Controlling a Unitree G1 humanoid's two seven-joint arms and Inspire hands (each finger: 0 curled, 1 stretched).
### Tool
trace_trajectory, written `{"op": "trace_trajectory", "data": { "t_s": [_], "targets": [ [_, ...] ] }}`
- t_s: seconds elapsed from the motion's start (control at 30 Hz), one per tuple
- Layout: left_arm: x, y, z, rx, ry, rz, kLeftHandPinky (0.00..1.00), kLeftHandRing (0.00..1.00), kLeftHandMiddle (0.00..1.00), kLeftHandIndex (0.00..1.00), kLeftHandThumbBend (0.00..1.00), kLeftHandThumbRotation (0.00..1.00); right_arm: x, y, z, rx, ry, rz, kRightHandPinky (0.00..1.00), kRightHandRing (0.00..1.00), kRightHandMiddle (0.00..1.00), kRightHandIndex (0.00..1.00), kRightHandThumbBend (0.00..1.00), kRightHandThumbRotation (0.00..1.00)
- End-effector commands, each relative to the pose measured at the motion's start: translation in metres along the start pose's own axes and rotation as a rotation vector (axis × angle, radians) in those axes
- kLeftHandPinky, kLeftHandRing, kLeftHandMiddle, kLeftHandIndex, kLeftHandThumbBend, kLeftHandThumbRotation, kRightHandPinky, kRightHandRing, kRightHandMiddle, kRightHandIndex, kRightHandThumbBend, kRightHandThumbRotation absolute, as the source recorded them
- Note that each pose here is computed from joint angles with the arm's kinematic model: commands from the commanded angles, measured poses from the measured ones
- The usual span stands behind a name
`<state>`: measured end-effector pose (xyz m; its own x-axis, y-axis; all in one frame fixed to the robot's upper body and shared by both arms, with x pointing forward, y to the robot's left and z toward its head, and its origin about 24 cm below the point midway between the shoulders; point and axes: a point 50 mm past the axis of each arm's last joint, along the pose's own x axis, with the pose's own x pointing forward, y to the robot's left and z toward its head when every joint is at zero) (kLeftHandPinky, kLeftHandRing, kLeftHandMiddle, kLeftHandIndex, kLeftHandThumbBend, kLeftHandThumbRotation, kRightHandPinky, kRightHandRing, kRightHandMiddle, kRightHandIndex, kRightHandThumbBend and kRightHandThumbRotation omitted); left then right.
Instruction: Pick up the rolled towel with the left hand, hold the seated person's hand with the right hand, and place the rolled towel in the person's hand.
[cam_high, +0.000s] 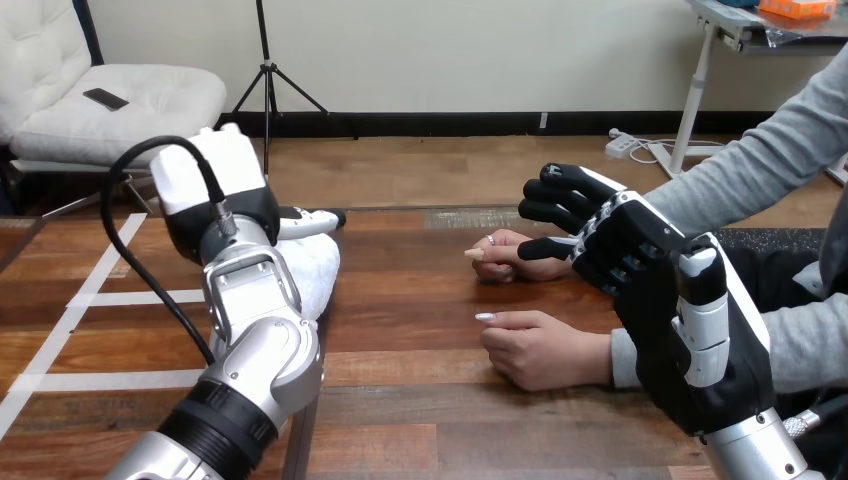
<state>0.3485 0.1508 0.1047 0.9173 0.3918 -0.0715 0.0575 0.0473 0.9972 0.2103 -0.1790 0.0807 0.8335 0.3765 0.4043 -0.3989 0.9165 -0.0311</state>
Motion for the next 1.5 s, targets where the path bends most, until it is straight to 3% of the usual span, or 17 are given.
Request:
{"op": "trace_trajectory", "data": {
  "t_s": [0.0, 0.5, 0.83, 1.47],
  "targets": [
    [-0.001, 0.013, 0.004, -0.065, 0.005, 0.060, 0.93, 0.97, 0.99, 0.96, 0.98, 0.75, 0.012, -0.003, 0.011, -0.024, -0.070, 0.015, 0.71, 0.82, 0.82, 0.81, 0.77, 0.99],
    [0.004, 0.001, 0.000, -0.157, 0.082, 0.011, 1.00, 1.00, 1.00, 0.98, 0.99, 0.73, 0.011, -0.001, 0.010, -0.024, -0.071, 0.013, 0.71, 0.82, 0.82, 0.81, 0.77, 0.99],
    [0.005, -0.014, -0.001, -0.205, 0.132, -0.031, 0.92, 0.97, 0.99, 0.97, 0.98, 0.73, 0.012, 0.000, 0.012, -0.032, -0.082, 0.009, 0.70, 0.82, 0.82, 0.80, 0.76, 0.99],
    [-0.003, -0.041, 0.006, -0.268, 0.189, -0.140, 0.91, 0.96, 0.99, 0.96, 0.99, 0.71, 0.010, 0.002, 0.015, -0.016, -0.083, 0.007, 0.70, 0.82, 0.81, 0.80, 0.79, 0.97]
  ]
}}
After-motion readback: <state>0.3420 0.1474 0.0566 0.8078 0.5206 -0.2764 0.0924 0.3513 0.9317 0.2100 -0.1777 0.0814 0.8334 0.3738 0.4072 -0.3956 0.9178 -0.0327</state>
